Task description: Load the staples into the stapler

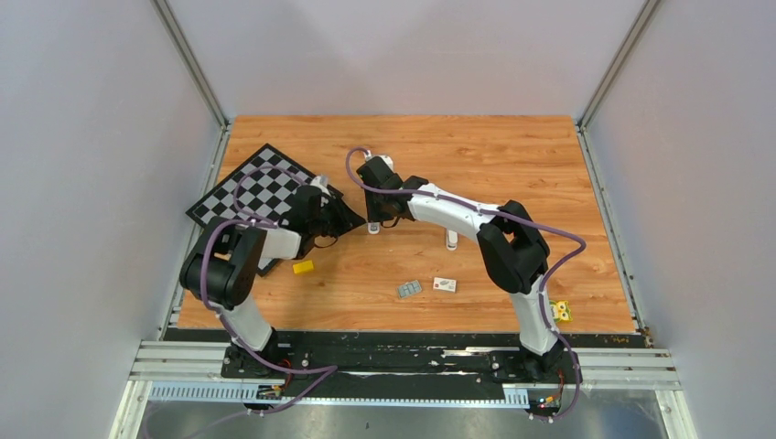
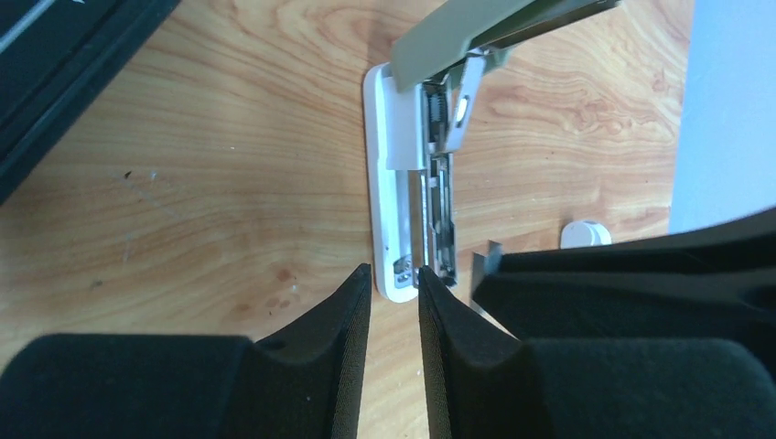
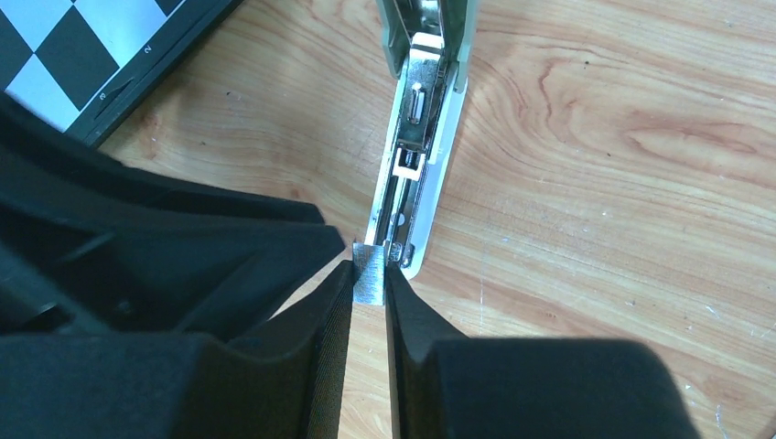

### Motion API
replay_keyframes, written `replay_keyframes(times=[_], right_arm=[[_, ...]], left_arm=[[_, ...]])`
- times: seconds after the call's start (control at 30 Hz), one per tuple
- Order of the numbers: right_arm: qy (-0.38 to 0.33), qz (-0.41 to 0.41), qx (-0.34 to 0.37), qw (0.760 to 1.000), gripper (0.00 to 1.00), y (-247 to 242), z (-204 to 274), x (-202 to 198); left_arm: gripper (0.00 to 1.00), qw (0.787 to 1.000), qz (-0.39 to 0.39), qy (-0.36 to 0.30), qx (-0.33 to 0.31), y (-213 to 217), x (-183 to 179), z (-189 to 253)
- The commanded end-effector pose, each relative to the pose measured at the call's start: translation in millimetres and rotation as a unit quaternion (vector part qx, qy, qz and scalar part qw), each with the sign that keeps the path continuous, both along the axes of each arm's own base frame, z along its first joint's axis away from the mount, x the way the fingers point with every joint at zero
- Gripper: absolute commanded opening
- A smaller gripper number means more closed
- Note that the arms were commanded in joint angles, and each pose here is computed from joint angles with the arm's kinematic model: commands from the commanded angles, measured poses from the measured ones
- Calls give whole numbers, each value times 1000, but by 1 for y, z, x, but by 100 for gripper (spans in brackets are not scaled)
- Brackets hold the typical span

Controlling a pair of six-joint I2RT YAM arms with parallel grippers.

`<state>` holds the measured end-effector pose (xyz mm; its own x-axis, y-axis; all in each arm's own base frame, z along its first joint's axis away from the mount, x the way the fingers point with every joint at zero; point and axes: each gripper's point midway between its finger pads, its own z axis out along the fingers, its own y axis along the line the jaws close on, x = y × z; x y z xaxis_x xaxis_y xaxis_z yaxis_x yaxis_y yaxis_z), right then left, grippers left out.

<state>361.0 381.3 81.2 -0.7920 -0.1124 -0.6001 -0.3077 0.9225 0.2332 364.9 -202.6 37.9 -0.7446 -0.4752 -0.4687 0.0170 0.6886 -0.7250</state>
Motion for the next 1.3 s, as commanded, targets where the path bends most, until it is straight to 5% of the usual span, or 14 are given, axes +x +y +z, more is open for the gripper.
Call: replay_keyframes(times=[0.0,0.23,0.63,1.27], right_arm=[[-3,-4,-8,1000,21,-5,0,9],[-4,-12,-5,1000,21,-6,1,12],[-3,-21,-2,1000,21,-5,0,15],[2,-30,-8,1000,21,-4,-14,19]], left_arm=[[29,999,34,-15,21,17,-3,18],[38,998,39,-21,33,28,-26,39],[76,994,30,-35,99,53,-61,75],[81,994,20,-43,98,54,-70,74]])
